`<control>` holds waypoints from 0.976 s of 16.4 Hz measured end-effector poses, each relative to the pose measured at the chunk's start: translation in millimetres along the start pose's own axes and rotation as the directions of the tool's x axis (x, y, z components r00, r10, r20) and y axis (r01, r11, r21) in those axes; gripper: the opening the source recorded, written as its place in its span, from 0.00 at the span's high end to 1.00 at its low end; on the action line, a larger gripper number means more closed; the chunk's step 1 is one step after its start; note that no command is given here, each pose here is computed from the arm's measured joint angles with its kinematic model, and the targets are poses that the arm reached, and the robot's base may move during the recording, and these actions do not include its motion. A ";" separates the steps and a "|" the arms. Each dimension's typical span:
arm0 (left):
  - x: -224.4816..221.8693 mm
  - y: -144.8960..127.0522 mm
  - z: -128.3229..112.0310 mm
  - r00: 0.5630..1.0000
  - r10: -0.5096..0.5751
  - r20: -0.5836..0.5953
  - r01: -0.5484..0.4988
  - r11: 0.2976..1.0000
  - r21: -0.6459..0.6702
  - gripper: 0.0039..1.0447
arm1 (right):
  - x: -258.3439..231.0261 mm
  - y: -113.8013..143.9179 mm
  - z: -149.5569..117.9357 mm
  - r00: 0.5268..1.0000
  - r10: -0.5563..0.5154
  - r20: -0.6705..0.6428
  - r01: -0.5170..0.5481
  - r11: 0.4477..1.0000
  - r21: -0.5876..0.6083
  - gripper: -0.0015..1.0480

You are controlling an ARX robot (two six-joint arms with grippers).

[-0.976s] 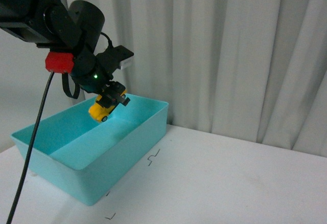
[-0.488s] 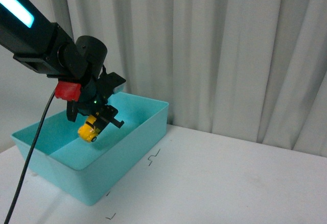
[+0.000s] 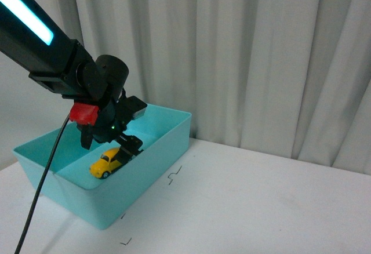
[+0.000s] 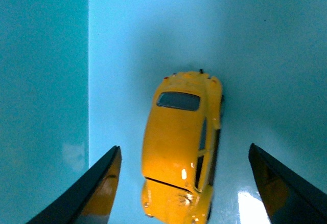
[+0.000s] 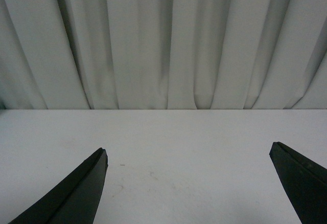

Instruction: Wind up and store yellow beetle toy

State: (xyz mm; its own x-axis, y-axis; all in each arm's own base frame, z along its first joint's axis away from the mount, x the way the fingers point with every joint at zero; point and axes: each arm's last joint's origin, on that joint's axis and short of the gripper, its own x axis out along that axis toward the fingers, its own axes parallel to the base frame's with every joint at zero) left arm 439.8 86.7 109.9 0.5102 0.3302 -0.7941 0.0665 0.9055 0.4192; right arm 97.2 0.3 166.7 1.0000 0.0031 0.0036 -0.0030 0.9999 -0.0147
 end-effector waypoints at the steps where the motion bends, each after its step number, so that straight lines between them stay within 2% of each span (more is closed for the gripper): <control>1: -0.4 0.1 0.4 1.000 -0.012 0.001 0.012 1.000 -0.010 0.18 | 0.0 0.0 0.0 1.000 0.000 0.000 0.000 1.000 0.000 0.06; 2: -1.7 0.8 1.2 1.000 -0.028 0.014 0.029 0.999 -0.022 0.06 | 0.0 0.0 0.0 1.000 0.000 0.000 0.000 1.000 0.000 0.06; 4: -13.0 10.1 7.2 0.994 -0.058 0.089 0.065 0.995 -0.074 0.06 | 0.0 0.0 0.0 1.000 0.000 0.000 0.000 1.000 0.000 0.06; 7: -62.7 31.4 20.3 0.958 -0.051 0.282 0.086 0.990 -0.114 0.06 | 0.0 0.0 0.0 1.000 0.000 0.000 0.000 1.000 0.000 0.06; 8: -92.1 41.4 21.0 0.934 -0.035 0.355 0.084 0.989 -0.122 0.06 | 0.0 0.0 0.0 1.000 0.000 0.000 0.000 1.000 0.000 0.06; 11: -140.9 44.2 -6.0 0.901 -0.055 0.430 0.116 0.986 -0.116 0.06 | 0.0 0.0 0.0 1.000 0.000 0.000 0.000 1.000 0.000 0.06; 12: -152.5 46.6 -10.8 0.842 -0.029 0.539 0.123 0.983 -0.139 0.09 | 0.0 0.0 0.0 1.000 0.000 0.000 0.000 1.000 0.000 0.06; 13: -172.0 43.9 -19.4 0.713 -0.002 0.701 0.173 0.970 -0.172 0.19 | 0.0 0.0 0.0 1.000 -0.001 0.000 0.001 1.000 0.000 0.06; 15: -215.0 24.7 -53.9 0.535 0.063 0.842 0.250 0.941 -0.229 0.39 | 0.0 -0.4 0.0 1.000 -0.003 0.000 0.003 1.000 0.000 0.06; 16: -229.5 14.7 -69.2 0.473 0.084 0.877 0.272 0.933 -0.236 0.48 | 0.0 -0.4 0.0 1.000 -0.004 0.000 0.004 1.000 0.000 0.06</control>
State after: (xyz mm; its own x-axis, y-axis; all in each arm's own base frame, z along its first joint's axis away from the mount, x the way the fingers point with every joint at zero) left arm 264.3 42.7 267.8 0.9989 -0.0021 0.0459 -0.0012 0.9975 0.0711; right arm 97.2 0.0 166.7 1.0000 -0.0008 0.0040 0.0008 0.9999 -0.0147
